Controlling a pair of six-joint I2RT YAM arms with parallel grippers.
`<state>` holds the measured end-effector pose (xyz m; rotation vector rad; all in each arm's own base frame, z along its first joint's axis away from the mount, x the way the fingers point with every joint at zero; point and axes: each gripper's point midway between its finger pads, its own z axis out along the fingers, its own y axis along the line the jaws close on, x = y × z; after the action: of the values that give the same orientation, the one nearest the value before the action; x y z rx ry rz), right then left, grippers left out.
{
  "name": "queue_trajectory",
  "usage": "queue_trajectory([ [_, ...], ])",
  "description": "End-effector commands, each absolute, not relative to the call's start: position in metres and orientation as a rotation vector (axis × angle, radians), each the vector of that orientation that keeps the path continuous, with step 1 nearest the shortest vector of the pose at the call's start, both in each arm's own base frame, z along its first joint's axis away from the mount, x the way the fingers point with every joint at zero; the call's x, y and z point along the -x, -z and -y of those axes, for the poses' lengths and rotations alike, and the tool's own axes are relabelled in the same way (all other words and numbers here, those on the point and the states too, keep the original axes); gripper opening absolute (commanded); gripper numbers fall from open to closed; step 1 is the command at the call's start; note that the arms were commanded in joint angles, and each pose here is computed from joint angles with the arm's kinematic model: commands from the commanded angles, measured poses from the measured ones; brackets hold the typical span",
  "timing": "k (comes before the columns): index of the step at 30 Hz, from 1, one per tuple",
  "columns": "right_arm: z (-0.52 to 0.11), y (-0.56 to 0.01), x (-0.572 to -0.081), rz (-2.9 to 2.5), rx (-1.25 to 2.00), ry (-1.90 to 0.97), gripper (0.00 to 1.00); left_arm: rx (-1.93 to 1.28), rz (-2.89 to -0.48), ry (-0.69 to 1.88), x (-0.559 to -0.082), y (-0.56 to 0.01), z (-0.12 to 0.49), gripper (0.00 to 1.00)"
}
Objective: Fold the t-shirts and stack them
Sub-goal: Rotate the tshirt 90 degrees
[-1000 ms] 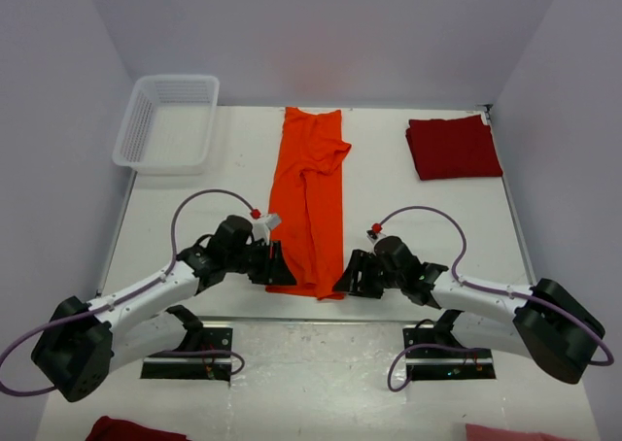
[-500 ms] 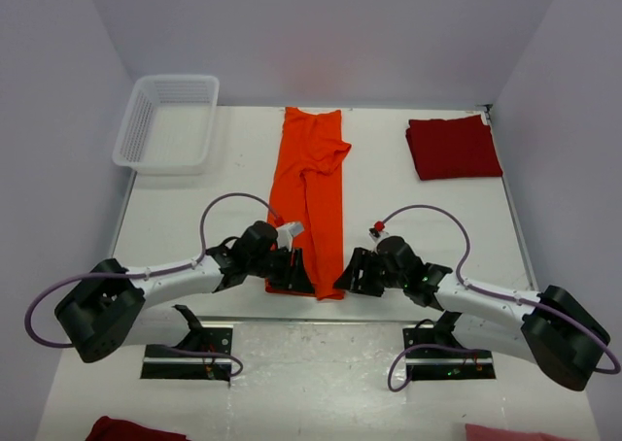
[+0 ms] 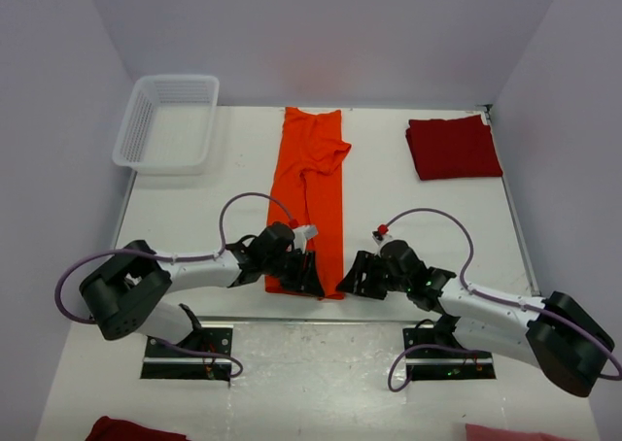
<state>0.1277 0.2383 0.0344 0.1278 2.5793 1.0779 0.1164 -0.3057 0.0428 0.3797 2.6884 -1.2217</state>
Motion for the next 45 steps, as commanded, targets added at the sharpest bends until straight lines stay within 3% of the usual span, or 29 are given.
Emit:
queue_trajectory([
  [1, -0.234, -0.034, -0.131, -2.553, -0.152, -1.048, 0.61, -0.372, -2.615, 1.259, -0.130, -0.057, 0.321, 0.42],
  [14, -0.225, -0.040, -0.132, -2.521, -0.168, -1.020, 0.61, -0.365, -2.665, 1.213, -0.133, -0.040, 0.324, 0.42],
  [18, -0.225, -0.039, -0.131, -2.523, -0.163, -1.024, 0.61, -0.373, -2.671, 1.204, -0.135, -0.037, 0.325, 0.37],
  [30, -0.224, -0.034, -0.128, -2.539, -0.155, -1.023, 0.61, -0.368, -2.678, 1.198, -0.133, -0.036, 0.324, 0.00],
  [45, -0.228, -0.036, -0.132, -2.525, -0.145, -1.036, 0.61, -0.346, -2.609, 1.167, -0.134, -0.078, 0.310, 0.00],
])
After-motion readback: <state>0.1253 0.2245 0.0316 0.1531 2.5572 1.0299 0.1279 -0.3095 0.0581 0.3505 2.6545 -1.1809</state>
